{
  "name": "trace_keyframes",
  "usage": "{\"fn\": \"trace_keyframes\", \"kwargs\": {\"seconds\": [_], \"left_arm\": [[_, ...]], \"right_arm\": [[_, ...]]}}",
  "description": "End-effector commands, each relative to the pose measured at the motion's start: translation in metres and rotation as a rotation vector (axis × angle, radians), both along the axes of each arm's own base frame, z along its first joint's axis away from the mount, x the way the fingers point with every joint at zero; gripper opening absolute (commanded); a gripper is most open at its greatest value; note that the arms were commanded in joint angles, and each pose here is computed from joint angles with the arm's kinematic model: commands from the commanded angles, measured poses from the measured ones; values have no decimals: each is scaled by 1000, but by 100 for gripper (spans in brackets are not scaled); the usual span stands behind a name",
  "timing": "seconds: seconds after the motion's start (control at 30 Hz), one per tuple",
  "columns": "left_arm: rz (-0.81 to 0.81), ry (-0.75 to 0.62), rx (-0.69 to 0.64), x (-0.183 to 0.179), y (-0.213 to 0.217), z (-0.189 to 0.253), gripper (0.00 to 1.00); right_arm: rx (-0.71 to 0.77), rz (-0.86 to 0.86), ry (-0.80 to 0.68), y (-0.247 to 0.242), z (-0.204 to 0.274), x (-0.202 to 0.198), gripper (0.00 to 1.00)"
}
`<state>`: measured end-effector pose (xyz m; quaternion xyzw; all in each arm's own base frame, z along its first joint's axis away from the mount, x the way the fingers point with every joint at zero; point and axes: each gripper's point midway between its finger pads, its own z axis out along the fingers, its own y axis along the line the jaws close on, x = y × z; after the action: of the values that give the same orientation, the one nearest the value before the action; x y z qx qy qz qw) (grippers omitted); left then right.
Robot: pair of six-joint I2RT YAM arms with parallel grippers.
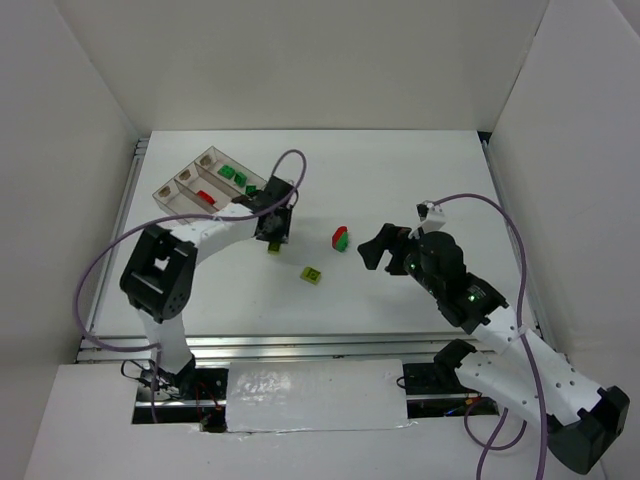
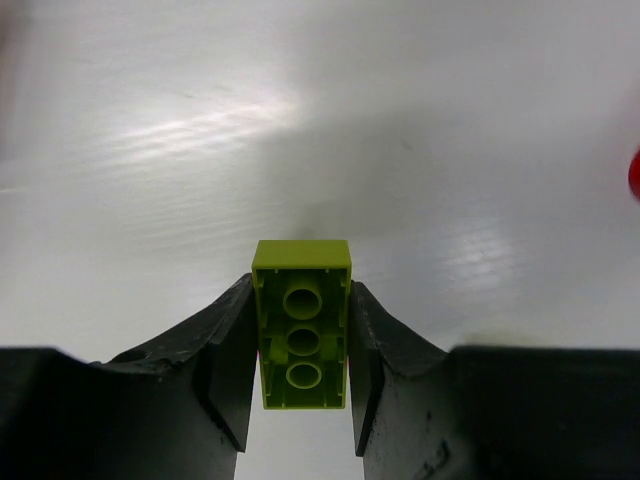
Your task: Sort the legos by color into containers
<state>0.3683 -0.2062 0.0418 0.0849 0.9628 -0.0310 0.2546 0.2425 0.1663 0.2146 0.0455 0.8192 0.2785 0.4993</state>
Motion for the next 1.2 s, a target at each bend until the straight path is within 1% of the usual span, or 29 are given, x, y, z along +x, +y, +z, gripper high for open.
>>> {"fn": "trace_keyframes", "kwargs": {"seconds": [0.0,0.03,0.07,0.1,0.13,0.2,0.23,0.3,0.37,0.4,0.43,0.5,0.53,0.57,0.63,0.67,0.73,0.77,0.8,0.87,0.93,1.03,1.07,1.1,1.13,1.17], "left_arm": [[269,-258,-26,31,57,95,0],[387,-279,-28,31,83,103,0],[458,-305,-28,32,102,113,0],[527,-346,-49,31,121,132,0],[644,-351,-57,32,155,136,0],[744,-363,-67,33,186,143,1],[823,-381,-59,36,210,148,4],[880,-376,-53,44,232,149,11],[878,-369,-77,55,237,147,11],[881,-348,-73,61,240,139,12],[901,-353,-85,67,249,142,14],[884,-329,-108,76,243,130,20],[923,-333,-115,79,263,130,23],[918,-327,-138,83,263,126,28],[941,-301,-140,86,271,114,35],[958,-285,-135,85,273,106,48],[973,-278,-130,85,276,100,65],[975,-280,-132,85,275,99,77],[984,-277,-132,83,276,97,82],[980,-286,-142,81,274,101,99],[962,-312,-159,84,271,110,100],[890,-355,-171,85,254,133,100],[812,-372,-173,83,237,145,100],[723,-373,-215,83,213,151,99],[629,-437,-262,86,190,172,99],[470,-420,-268,78,146,168,100]], "right_arm": [[13,13,-40,4,8,5,100],[13,13,-42,4,7,5,100],[9,14,-37,5,4,7,100],[5,20,-37,6,4,7,100],[10,30,-38,8,3,7,100],[9,46,-29,13,0,9,100],[15,63,-25,17,-1,8,100],[17,74,-15,20,-3,9,100],[22,97,-8,25,-5,8,100],[27,104,-11,26,-4,8,100],[28,111,-7,28,-5,8,100],[27,125,-1,31,-6,7,100],[27,130,0,31,-7,7,100],[25,134,3,33,-7,7,100],[24,136,6,33,-9,8,100],[24,137,2,34,-8,9,100],[32,153,4,36,-9,6,99],[36,160,-1,37,-8,6,99],[41,161,-8,38,-6,6,99],[41,167,-11,38,-6,6,99],[38,171,-10,39,-6,6,99],[35,166,-9,39,-6,7,99],[35,163,-9,38,-6,6,99],[34,153,-16,36,-4,7,99],[31,147,-20,34,-4,7,99],[29,130,-29,30,-1,8,100]]}}
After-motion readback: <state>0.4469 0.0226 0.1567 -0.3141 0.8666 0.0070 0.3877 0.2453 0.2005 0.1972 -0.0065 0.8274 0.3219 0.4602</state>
